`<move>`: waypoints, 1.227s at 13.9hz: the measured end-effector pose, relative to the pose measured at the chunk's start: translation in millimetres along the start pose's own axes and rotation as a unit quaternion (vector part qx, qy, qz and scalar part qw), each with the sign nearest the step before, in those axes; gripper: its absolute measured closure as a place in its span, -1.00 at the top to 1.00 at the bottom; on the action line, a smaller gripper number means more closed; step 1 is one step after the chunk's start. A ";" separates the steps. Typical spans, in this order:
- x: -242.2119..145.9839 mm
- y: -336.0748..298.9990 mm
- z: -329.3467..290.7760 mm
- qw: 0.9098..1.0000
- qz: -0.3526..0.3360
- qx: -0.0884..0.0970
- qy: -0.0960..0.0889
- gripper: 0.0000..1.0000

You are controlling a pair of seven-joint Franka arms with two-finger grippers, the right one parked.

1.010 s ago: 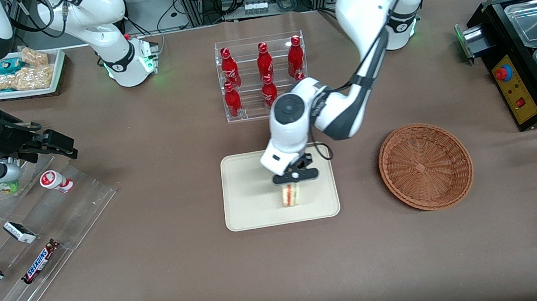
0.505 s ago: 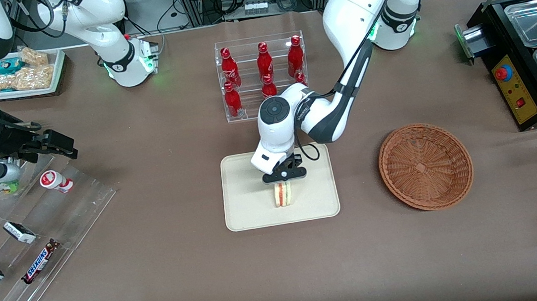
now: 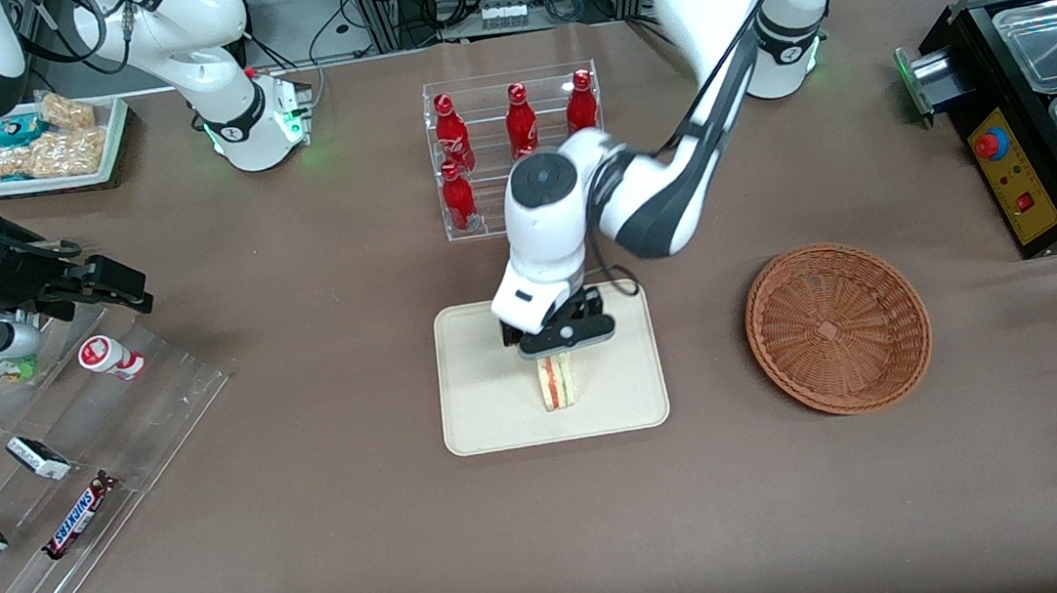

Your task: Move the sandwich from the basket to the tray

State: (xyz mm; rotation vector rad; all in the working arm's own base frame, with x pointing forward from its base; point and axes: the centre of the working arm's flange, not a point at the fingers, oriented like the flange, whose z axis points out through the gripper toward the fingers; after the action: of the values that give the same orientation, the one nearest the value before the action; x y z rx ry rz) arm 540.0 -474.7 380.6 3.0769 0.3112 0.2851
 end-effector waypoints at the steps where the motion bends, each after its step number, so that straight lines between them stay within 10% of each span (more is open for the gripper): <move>1: 12.9 -15.0 -27.2 1.000 0.000 0.008 0.000 1.00; 10: 149.3 -278.5 -111.9 0.993 0.041 0.054 -0.098 1.00; 17: 158.2 -409.2 -189.4 0.978 0.174 0.036 -0.113 1.00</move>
State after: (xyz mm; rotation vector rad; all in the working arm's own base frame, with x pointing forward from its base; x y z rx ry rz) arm 577.3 -38.8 572.8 3.1788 -0.2320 -0.0720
